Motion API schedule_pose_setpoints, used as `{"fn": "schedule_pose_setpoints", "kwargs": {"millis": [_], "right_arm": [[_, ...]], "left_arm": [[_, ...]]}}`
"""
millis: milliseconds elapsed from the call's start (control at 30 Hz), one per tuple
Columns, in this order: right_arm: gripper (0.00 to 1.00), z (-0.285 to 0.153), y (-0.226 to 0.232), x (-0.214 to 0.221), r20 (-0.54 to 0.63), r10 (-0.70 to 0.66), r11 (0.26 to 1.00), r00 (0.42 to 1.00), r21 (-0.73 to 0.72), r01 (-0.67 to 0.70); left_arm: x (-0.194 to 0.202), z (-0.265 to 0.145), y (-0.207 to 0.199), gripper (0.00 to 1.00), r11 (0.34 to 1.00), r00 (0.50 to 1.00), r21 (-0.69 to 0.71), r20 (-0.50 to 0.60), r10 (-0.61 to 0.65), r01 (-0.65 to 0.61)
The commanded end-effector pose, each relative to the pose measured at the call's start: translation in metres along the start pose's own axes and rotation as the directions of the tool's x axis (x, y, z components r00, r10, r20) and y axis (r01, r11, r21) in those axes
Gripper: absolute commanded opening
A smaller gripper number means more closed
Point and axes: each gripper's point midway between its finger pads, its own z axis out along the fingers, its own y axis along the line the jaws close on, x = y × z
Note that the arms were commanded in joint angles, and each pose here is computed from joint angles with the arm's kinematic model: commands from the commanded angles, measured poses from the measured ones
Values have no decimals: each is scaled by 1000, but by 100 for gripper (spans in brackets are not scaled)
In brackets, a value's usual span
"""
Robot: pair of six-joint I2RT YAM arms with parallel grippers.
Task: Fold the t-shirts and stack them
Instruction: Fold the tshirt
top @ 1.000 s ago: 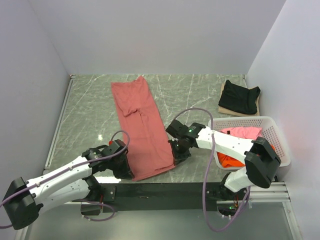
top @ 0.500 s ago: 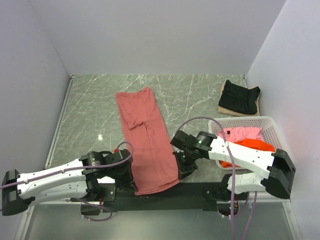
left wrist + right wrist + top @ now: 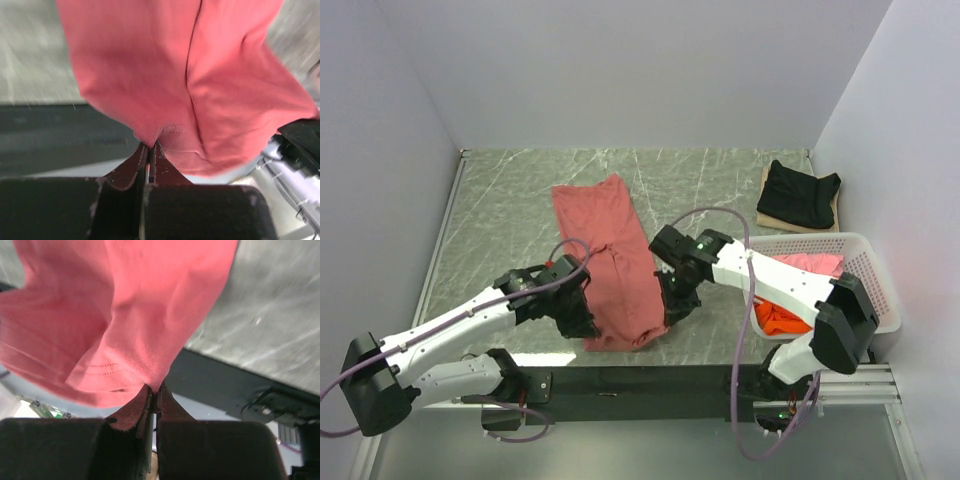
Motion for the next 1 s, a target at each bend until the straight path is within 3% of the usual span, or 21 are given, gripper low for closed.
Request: {"fn": "schedule_pose_setpoints", "kwargs": {"millis": [0, 200, 300, 467, 600, 967], "right_arm": [[0, -10, 6, -42, 103, -49, 998, 993, -29, 53], [0, -7, 12, -116, 165, -92, 996, 982, -4, 94], [0, 1, 13, -150, 169, -100, 995, 981, 11, 99], [0, 14, 7, -194, 166, -98, 995, 981, 45, 92], [0, 25, -1, -212, 147, -91, 994, 985, 65, 82], [0, 41, -7, -240, 140, -92, 994, 986, 74, 83]], "left_arm": [[-25, -3, -7, 0, 998, 996, 31, 69, 54, -56], [-69, 7, -4, 0, 999, 984, -12, 172, 39, -38], [-112, 2, -1, 0, 1000, 961, -27, 277, -2, 10], [-160, -3, -10, 0, 999, 941, -48, 336, 40, -26], [-188, 2, -2, 1, 997, 933, -77, 357, 42, -15], [-219, 14, 8, 0, 995, 927, -92, 369, 71, -40]]}}
